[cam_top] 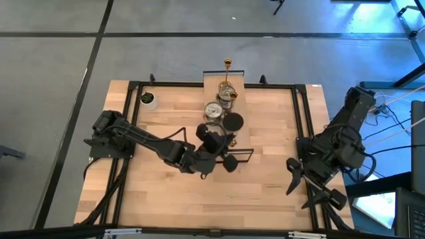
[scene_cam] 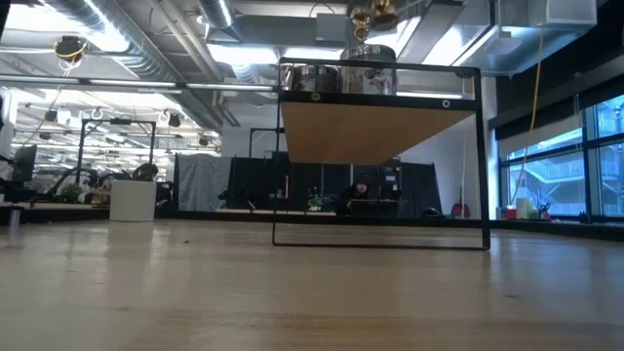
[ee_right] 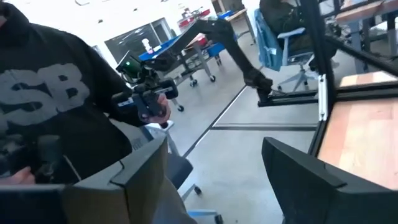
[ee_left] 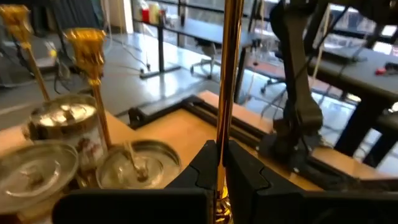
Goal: Pick & Place candle stick holders
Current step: Put the gold candle holder on the shelf
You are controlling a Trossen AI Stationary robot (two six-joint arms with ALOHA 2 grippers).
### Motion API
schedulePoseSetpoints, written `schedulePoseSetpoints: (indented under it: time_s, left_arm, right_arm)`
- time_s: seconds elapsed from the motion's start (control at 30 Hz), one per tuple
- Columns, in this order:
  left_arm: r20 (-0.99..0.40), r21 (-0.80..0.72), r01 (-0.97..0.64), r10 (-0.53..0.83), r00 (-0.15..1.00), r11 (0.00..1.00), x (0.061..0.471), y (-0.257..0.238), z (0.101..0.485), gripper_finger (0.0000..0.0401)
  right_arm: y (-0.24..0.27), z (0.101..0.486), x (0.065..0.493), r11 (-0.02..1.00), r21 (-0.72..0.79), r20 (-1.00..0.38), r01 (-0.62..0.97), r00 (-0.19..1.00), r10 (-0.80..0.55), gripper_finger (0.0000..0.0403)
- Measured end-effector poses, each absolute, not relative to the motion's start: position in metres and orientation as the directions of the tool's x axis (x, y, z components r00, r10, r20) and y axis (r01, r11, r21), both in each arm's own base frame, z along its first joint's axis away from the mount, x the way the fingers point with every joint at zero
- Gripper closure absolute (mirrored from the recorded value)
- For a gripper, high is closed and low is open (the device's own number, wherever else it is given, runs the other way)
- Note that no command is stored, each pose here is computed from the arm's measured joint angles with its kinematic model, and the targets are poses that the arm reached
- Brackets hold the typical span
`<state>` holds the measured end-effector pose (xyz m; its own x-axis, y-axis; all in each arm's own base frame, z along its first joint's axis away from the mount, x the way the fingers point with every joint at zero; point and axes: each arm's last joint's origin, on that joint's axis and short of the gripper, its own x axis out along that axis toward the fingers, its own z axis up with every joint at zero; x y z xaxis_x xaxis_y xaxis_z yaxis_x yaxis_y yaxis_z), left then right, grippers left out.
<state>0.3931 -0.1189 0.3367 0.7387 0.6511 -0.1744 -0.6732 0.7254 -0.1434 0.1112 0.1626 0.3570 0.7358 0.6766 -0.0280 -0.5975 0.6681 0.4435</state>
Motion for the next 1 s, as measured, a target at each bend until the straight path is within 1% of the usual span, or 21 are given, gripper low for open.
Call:
schedulePoseSetpoints:
  time_s: [0.27, 0.37, 0.5, 0.6, 0.9, 1.0]
  left_arm:
    - [-0.22, -0.113, -0.649, 0.618, 0.755, 0.752, 0.387, -0.13, 0.329, 0.0394]
    - [-0.225, -0.13, -0.66, 0.627, 0.746, 0.739, 0.39, -0.129, 0.325, 0.0394]
    - [-0.235, -0.109, -0.678, 0.644, 0.728, 0.727, 0.397, -0.129, 0.311, 0.0394]
    - [-0.238, -0.129, -0.678, 0.641, 0.73, 0.724, 0.4, -0.126, 0.31, 0.0394]
    - [-0.234, -0.101, -0.701, 0.668, 0.706, 0.706, 0.404, -0.116, 0.308, 0.0394]
    - [-0.242, -0.117, -0.696, 0.66, 0.711, 0.708, 0.406, -0.112, 0.308, 0.0394]
  right_arm:
    - [0.165, 0.354, 0.114, 0.682, 0.457, -0.042, -0.571, 0.752, 0.658, 0.0137]
    - [0.167, 0.353, 0.115, 0.682, 0.459, -0.048, -0.569, 0.751, 0.659, 0.0137]
    - [0.168, 0.353, 0.115, 0.679, 0.463, -0.044, -0.569, 0.751, 0.659, 0.0138]
    - [0.168, 0.354, 0.115, 0.676, 0.464, -0.038, -0.572, 0.75, 0.66, 0.0138]
    - [0.169, 0.354, 0.115, 0.646, 0.48, -0.034, -0.594, 0.723, 0.69, 0.0138]
    - [0.169, 0.354, 0.114, 0.639, 0.48, -0.034, -0.601, 0.715, 0.698, 0.0138]
